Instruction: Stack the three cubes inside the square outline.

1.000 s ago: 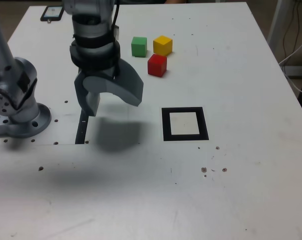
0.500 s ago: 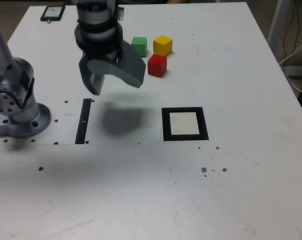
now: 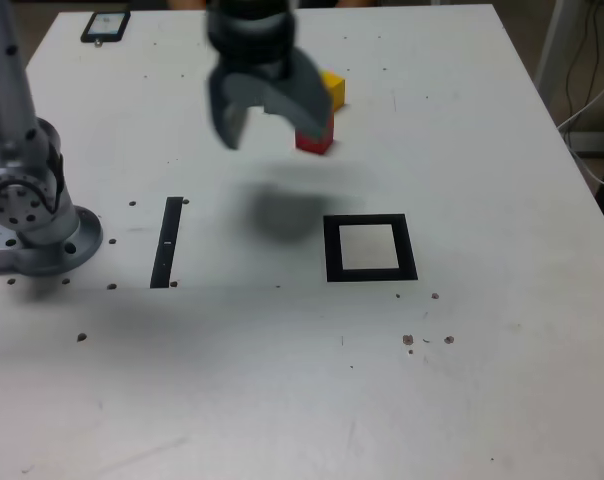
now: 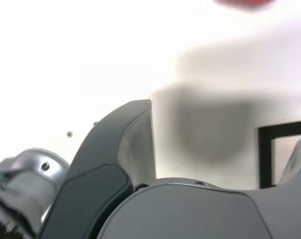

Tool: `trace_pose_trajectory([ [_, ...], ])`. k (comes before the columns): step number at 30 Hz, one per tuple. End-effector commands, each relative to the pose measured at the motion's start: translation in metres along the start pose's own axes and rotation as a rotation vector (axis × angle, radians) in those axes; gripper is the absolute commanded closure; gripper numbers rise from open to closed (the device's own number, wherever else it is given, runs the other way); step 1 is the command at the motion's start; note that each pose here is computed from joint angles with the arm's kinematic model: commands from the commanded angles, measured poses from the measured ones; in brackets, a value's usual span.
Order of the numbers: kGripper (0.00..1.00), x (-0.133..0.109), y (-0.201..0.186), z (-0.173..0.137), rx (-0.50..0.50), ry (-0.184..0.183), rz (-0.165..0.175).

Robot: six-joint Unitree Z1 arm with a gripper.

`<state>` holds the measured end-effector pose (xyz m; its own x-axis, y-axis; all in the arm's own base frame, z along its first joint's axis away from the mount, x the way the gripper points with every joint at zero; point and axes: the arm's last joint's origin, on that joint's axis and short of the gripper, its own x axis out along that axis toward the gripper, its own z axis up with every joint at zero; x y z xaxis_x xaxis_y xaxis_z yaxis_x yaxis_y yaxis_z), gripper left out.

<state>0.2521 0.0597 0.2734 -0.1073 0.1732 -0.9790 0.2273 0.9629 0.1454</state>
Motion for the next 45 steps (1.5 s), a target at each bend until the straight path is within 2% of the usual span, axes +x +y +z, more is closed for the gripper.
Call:
trace_pose_trajectory([
  [1, 0.01, 0.001, 0.009, 0.004, 0.007, 0.003, 0.006],
  [7, 0.01, 0.012, 0.037, 0.005, -0.032, 0.011, 0.015],
  [16, 0.02, 0.047, 0.074, 0.009, -0.073, 0.072, -0.001],
  [21, 0.02, 0.063, 0.078, 0.024, -0.056, 0.086, 0.001],
  [29, 0.02, 0.052, 0.08, 0.035, -0.012, 0.069, 0.023],
  [45, 0.12, 0.062, 0.08, 0.048, 0.02, 0.088, 0.01],
])
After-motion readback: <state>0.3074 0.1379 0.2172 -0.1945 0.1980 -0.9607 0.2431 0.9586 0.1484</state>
